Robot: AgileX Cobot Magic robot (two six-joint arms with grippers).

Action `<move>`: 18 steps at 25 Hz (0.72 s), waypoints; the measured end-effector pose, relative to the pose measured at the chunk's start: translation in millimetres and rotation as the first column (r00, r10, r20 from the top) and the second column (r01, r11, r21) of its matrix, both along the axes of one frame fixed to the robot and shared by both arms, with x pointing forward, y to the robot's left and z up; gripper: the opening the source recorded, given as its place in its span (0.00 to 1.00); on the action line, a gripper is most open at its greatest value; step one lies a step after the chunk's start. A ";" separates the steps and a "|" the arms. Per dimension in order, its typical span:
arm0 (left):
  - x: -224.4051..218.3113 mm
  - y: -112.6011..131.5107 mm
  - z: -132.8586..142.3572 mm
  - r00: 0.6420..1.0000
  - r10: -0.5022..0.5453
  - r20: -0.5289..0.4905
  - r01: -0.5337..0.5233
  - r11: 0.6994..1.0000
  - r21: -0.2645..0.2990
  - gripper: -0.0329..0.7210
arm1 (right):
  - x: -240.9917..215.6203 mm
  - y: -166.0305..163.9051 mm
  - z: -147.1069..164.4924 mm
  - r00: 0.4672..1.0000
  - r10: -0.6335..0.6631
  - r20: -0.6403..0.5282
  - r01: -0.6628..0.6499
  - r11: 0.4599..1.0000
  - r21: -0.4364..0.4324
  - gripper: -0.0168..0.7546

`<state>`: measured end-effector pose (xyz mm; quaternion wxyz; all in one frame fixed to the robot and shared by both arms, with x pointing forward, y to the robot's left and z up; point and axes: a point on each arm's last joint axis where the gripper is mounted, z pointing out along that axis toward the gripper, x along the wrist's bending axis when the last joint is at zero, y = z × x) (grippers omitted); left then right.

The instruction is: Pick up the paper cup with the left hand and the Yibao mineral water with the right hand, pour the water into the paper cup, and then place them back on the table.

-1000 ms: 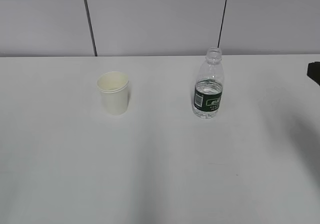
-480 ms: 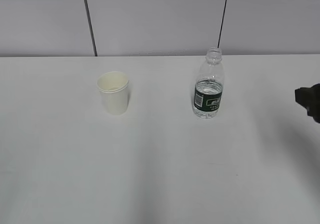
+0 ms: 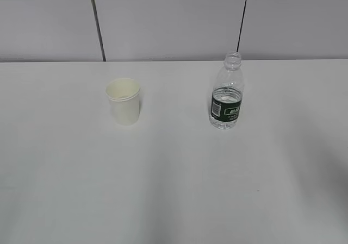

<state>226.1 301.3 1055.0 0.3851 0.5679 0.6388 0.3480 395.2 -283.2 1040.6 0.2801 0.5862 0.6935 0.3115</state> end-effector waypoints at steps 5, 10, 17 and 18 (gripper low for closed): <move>0.0 0.0 0.0 1.000 0.000 0.000 0.000 1.000 0.000 0.37 | -43.0 -1.3 20.4 0.999 0.027 0.035 -0.027 1.000 -0.003 0.78; 0.0 0.0 0.0 1.000 0.000 0.000 0.000 1.000 0.000 0.37 | -77.7 -2.5 29.4 0.999 0.050 0.011 -0.050 0.999 -0.010 0.78; 0.0 0.0 0.0 1.000 0.000 0.000 0.000 1.000 0.000 0.37 | -125.7 -4.7 25.7 0.997 0.074 -0.004 -0.074 0.997 -0.021 0.78; 0.0 0.0 0.0 1.000 0.000 0.000 0.000 1.000 0.000 0.37 | -133.2 -5.3 25.2 0.997 0.075 0.011 -0.074 0.997 -0.025 0.78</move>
